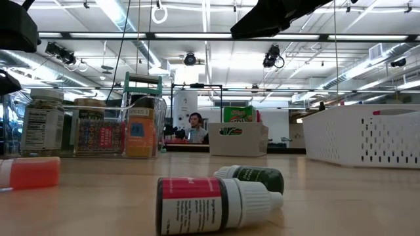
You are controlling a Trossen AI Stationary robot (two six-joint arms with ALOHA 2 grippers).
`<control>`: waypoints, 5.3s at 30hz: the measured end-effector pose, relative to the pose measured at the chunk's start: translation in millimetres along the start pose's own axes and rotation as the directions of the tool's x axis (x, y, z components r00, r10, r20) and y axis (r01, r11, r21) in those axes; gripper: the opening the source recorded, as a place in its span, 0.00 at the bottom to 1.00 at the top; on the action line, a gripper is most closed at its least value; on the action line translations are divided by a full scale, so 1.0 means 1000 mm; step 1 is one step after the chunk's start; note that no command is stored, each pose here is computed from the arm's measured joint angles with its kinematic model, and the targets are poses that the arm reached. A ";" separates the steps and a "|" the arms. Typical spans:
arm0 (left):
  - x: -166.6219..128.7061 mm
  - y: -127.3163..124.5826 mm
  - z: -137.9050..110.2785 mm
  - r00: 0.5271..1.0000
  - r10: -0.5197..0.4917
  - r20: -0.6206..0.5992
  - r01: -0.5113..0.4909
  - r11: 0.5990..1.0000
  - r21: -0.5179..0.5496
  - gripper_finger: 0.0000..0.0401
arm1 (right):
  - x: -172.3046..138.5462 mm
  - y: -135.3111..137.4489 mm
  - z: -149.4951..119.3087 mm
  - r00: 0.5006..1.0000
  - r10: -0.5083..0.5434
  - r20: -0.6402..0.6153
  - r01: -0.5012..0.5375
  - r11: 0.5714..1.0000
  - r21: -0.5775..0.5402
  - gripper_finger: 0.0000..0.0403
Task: Pick & Place Kitchen Items
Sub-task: Put the purple food coloring bottle into the white bin
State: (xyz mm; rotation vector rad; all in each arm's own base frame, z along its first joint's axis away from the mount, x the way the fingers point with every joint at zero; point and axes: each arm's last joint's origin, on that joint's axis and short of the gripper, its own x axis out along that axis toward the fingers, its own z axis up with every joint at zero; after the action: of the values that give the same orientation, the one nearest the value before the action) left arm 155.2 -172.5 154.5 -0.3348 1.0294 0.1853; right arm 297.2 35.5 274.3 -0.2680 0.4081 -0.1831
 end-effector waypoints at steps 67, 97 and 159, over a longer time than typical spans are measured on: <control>0.024 0.020 0.027 0.830 0.096 0.549 -0.311 0.897 0.314 0.24 | 0.005 0.002 0.003 0.999 0.005 0.044 -0.005 1.000 0.016 0.49; 0.011 0.046 0.133 0.561 -0.019 0.827 -0.440 0.840 0.318 0.24 | 0.064 0.022 -0.013 0.898 0.365 0.247 -0.350 0.931 -0.106 0.49; 0.018 0.050 0.132 0.622 -0.047 0.782 -0.227 0.945 0.237 0.57 | 0.007 -0.018 -0.030 0.964 0.098 -0.246 -0.065 0.988 0.139 0.15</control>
State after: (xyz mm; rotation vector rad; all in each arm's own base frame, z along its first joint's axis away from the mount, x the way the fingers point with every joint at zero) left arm 255.8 -78.2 191.9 0.1142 0.1754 0.2260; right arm 288.9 10.3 251.0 -0.0987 0.6570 -0.1625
